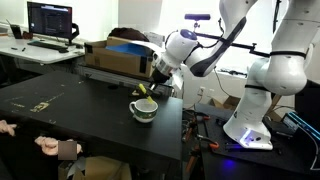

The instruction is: Pick the marker from the cup and put it on the table

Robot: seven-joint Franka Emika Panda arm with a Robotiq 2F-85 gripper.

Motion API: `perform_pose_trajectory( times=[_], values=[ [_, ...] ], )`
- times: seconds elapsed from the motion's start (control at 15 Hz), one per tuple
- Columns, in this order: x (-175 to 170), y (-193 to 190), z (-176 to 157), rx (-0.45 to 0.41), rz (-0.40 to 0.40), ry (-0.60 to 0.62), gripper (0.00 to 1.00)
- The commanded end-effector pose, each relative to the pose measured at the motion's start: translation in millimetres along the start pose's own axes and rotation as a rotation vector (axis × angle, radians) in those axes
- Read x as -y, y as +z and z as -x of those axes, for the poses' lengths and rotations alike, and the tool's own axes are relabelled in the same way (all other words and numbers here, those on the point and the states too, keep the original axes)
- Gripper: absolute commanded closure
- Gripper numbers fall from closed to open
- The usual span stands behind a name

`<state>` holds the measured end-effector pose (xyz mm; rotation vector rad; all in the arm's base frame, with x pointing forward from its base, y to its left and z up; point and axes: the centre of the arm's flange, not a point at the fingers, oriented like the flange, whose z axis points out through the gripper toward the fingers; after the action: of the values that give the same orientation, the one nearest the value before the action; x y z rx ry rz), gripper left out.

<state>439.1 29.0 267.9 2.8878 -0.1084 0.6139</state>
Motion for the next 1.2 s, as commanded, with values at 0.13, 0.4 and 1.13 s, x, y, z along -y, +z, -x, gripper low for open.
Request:
perform_pose_trajectory(
  times=[0.13,0.4,1.13],
  values=[
    [2,-11,57,-0.053,0.03,0.099,0.95],
    [1,-19,77,-0.091,0.033,0.183,0.95],
    [-38,-33,33,-0.143,0.08,0.455,0.95]
  ],
)
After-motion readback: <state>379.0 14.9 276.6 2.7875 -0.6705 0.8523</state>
